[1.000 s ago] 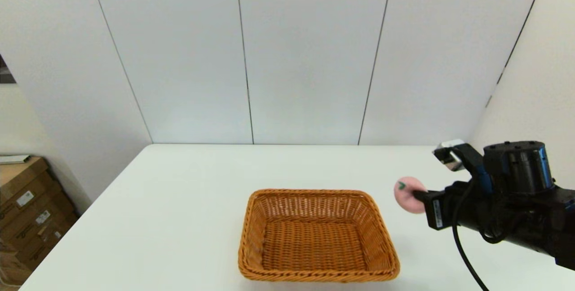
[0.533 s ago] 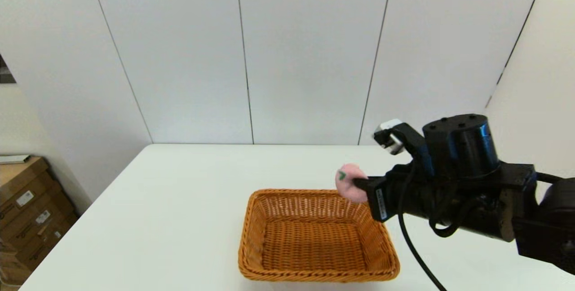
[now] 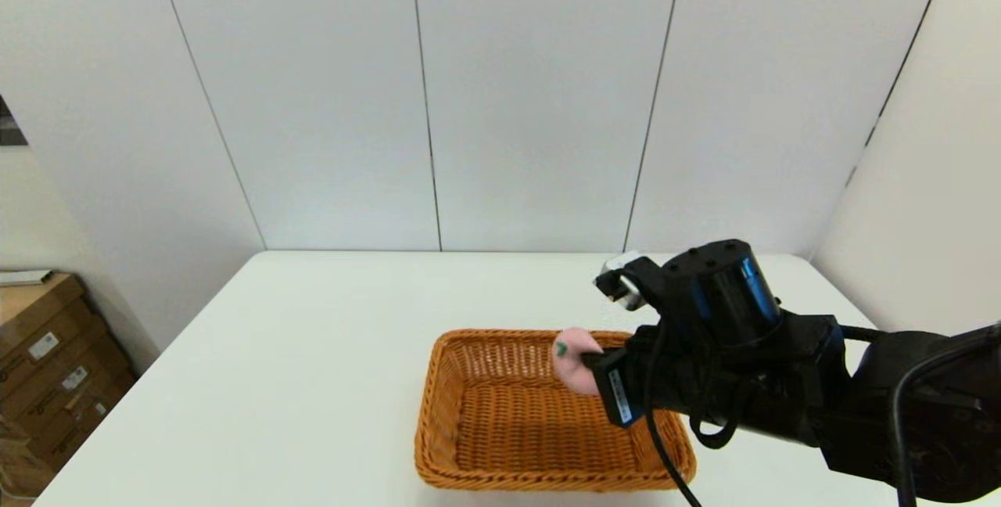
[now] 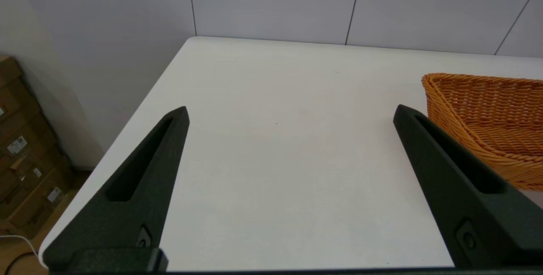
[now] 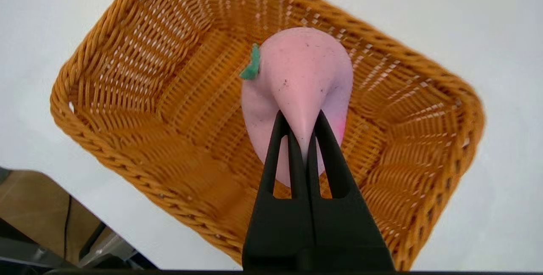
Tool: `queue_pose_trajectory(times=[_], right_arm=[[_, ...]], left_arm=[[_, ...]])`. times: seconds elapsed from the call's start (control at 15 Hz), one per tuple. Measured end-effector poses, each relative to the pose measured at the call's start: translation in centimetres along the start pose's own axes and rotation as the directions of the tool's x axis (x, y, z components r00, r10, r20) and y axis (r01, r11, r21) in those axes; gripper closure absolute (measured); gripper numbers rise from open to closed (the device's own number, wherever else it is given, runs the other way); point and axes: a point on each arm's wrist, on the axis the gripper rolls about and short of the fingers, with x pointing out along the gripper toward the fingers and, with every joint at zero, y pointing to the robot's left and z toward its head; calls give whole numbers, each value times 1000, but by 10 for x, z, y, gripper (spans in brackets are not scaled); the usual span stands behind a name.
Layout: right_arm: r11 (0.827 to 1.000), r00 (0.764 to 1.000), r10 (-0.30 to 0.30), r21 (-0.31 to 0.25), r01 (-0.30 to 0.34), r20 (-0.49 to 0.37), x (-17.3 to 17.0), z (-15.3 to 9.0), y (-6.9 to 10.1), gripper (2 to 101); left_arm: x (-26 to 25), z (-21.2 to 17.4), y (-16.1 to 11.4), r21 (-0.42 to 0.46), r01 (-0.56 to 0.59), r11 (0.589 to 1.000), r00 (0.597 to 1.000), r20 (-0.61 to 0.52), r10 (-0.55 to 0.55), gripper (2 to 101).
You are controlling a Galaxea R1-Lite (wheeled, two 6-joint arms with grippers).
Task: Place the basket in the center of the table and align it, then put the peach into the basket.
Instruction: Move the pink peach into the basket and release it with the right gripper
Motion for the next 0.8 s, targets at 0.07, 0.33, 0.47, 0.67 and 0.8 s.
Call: queue_pose_trajectory(times=[0.07, 0.33, 0.47, 0.67, 0.8], right_arm=[[1000, 1000, 2, -5, -2, -8, 2, -2, 2, 993], [999, 999, -49, -25, 48, -23, 9, -9, 9, 861], [999, 999, -44, -25, 43, -18, 10, -7, 11, 676], [998, 998, -62, 1, 62, 22, 4, 3, 3, 473], [996, 992, -90, 36, 87, 86, -12, 19, -10, 375]], left_arm=[[0, 0, 0, 0, 0, 1000, 1000, 0, 0, 54], [0, 0, 0, 0, 0, 1000, 1000, -1, 0, 54], [0, 0, 0, 0, 0, 1000, 1000, -1, 0, 54], [0, 0, 0, 0, 1, 1000, 1000, 0, -1, 54], [0, 0, 0, 0, 1, 1000, 1000, 1, -1, 54]])
